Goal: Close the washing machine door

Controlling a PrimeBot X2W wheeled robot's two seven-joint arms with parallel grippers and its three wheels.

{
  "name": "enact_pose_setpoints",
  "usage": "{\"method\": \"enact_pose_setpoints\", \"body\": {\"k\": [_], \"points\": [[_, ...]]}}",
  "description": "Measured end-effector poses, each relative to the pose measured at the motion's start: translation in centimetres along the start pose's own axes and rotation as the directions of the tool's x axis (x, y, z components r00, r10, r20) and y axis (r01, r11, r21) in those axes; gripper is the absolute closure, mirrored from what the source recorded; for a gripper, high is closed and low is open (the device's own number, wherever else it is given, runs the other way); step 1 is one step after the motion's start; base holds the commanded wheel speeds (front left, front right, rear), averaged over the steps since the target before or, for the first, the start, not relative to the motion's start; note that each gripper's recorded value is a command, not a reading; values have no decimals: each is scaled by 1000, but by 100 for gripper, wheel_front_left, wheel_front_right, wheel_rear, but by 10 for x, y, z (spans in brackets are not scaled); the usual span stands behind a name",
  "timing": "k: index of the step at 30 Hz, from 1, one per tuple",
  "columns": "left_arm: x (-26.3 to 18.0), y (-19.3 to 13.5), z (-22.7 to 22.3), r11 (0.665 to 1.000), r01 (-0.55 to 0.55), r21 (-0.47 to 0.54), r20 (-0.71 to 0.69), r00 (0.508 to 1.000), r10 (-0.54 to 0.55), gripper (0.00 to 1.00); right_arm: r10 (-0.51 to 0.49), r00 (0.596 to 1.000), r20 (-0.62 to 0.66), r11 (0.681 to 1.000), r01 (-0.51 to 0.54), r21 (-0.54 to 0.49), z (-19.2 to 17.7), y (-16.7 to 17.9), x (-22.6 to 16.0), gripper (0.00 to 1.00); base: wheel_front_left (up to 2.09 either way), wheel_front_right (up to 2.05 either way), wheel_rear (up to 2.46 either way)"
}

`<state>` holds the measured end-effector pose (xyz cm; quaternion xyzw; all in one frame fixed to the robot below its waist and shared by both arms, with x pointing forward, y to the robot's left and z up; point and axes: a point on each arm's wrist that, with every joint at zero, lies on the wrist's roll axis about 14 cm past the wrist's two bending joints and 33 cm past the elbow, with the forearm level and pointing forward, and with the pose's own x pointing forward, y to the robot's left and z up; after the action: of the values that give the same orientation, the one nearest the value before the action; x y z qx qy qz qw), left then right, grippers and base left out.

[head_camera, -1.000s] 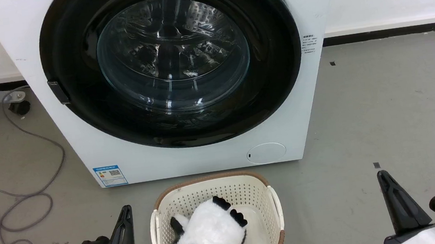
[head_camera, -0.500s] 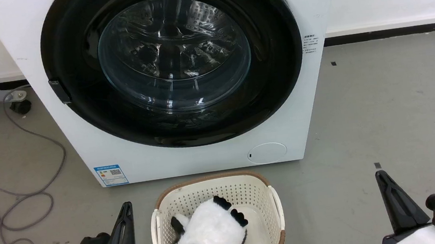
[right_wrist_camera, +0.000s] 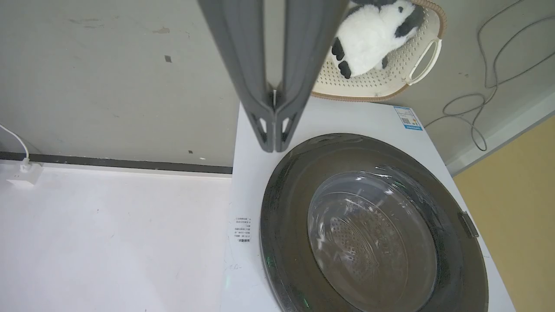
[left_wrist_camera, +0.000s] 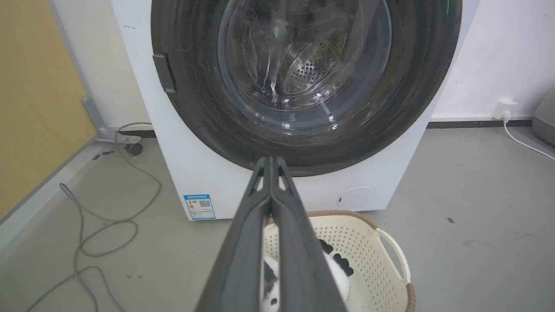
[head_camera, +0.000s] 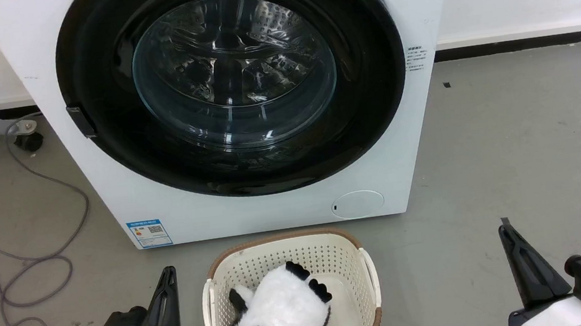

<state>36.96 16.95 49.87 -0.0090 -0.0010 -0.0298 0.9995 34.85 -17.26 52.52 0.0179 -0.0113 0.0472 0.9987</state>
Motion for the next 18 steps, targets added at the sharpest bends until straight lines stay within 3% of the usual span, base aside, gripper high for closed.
{"method": "enact_pose_setpoints", "body": {"k": [18], "points": [[1, 2, 7, 1000, -12, 15, -1, 1000, 12, 100, 9, 1000, -14, 1000, -9, -17, -2, 2, 5, 100, 0, 0, 0]]}}
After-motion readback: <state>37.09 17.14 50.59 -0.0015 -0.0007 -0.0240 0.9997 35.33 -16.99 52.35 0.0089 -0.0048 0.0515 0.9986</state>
